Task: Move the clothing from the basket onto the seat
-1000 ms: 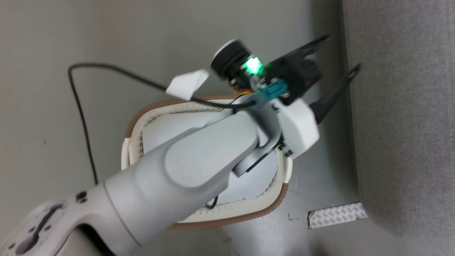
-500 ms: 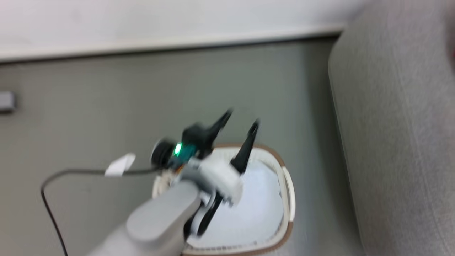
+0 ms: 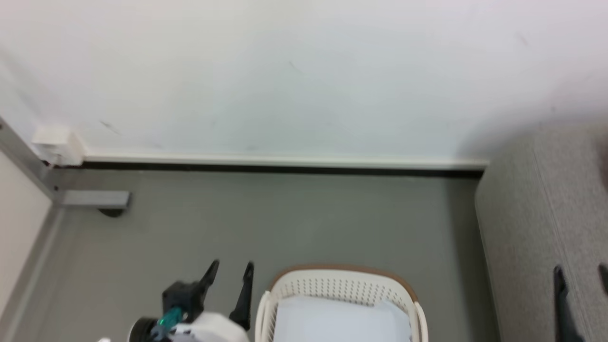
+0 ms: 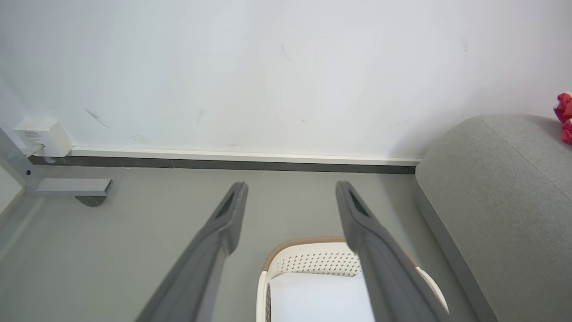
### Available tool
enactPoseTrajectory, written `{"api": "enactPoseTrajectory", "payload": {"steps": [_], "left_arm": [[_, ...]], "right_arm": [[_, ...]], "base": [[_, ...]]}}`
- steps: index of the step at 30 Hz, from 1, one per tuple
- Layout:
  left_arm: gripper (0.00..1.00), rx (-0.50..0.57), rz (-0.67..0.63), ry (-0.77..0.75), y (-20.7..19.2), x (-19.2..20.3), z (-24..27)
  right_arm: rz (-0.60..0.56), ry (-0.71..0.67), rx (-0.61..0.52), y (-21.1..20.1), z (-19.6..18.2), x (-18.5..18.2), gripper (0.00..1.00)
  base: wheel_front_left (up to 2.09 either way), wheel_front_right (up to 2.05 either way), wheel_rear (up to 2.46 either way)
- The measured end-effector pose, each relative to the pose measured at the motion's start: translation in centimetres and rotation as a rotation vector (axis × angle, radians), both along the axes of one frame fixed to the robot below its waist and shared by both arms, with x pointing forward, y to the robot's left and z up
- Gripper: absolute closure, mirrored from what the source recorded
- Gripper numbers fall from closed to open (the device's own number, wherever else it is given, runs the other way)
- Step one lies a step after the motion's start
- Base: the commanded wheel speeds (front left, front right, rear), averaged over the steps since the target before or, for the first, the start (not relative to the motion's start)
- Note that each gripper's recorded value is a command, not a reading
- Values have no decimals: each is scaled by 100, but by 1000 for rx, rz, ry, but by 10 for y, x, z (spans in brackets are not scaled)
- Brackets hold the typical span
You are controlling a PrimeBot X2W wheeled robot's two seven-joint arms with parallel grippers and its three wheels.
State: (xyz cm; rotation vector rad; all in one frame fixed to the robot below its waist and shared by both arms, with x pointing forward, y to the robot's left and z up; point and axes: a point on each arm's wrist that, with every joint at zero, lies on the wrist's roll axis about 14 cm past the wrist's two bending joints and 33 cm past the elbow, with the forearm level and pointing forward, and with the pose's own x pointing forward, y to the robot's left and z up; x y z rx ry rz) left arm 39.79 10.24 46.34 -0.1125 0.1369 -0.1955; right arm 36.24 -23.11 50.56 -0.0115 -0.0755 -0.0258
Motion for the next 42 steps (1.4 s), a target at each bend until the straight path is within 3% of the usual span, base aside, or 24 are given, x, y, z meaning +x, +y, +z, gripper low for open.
{"api": "enactPoseTrajectory", "payload": {"steps": [10,21,22,28,42], "left_arm": [[0,30,142,-65,54,-52,10],[0,49,129,-116,55,-56,18],[100,50,130,-108,55,-57,15],[100,27,134,-29,52,-67,-7],[100,-232,225,63,67,-59,-10]], "right_arm": [[68,45,65,39,-17,-35,0],[66,63,85,41,-23,-42,0],[65,70,87,41,-26,-43,100],[55,125,129,43,-42,-46,100],[2,132,398,36,-40,-36,100]], "base": [[0,0,0],[0,0,0],[0,0,0],[0,0,0],[0,0,0]]}}
